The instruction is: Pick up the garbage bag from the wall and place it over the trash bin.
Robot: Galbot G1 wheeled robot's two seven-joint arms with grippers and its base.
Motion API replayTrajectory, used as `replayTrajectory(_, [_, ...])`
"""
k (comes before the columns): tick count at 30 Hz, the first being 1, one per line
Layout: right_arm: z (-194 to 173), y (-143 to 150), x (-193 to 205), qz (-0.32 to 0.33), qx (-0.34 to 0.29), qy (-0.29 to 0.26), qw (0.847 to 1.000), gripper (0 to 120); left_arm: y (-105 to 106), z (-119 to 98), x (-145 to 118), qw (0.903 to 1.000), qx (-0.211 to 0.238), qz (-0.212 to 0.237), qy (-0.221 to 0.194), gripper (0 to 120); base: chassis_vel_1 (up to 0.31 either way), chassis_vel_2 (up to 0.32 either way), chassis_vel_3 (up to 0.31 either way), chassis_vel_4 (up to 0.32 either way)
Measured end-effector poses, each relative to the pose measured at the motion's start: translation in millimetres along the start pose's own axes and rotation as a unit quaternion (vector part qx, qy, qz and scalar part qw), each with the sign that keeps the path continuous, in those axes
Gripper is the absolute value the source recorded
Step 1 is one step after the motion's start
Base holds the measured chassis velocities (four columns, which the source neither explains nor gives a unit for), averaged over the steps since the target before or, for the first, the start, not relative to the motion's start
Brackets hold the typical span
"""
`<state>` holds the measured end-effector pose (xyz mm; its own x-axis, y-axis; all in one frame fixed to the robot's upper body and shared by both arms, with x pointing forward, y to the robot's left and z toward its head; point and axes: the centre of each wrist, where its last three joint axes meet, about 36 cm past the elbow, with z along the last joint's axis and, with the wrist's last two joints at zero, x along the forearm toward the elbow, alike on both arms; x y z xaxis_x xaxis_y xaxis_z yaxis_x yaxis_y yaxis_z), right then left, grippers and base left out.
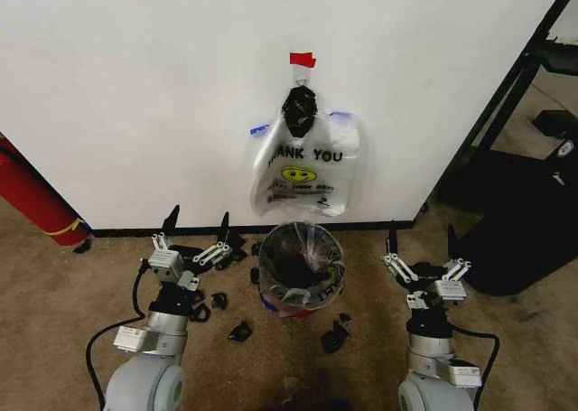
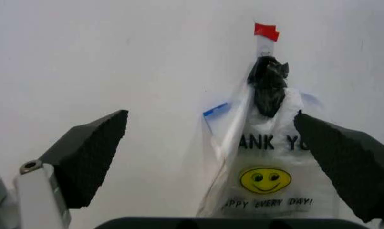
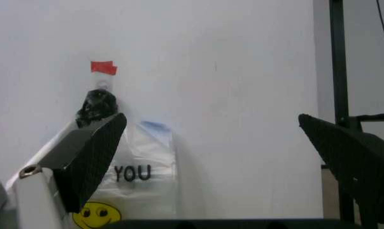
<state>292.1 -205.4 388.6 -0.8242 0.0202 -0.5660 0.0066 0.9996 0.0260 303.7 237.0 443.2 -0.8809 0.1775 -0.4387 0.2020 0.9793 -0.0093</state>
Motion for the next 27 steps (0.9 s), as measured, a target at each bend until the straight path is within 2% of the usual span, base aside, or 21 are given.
replayTrajectory(27, [3.7, 1.5, 2.8, -0.011, 0.007, -0.012, 1.0, 100, 1.9, -1.9, 8.2, 1.0, 0.0, -0.002, -0.006, 100, 0.0, 0.0, 0.0, 0.0])
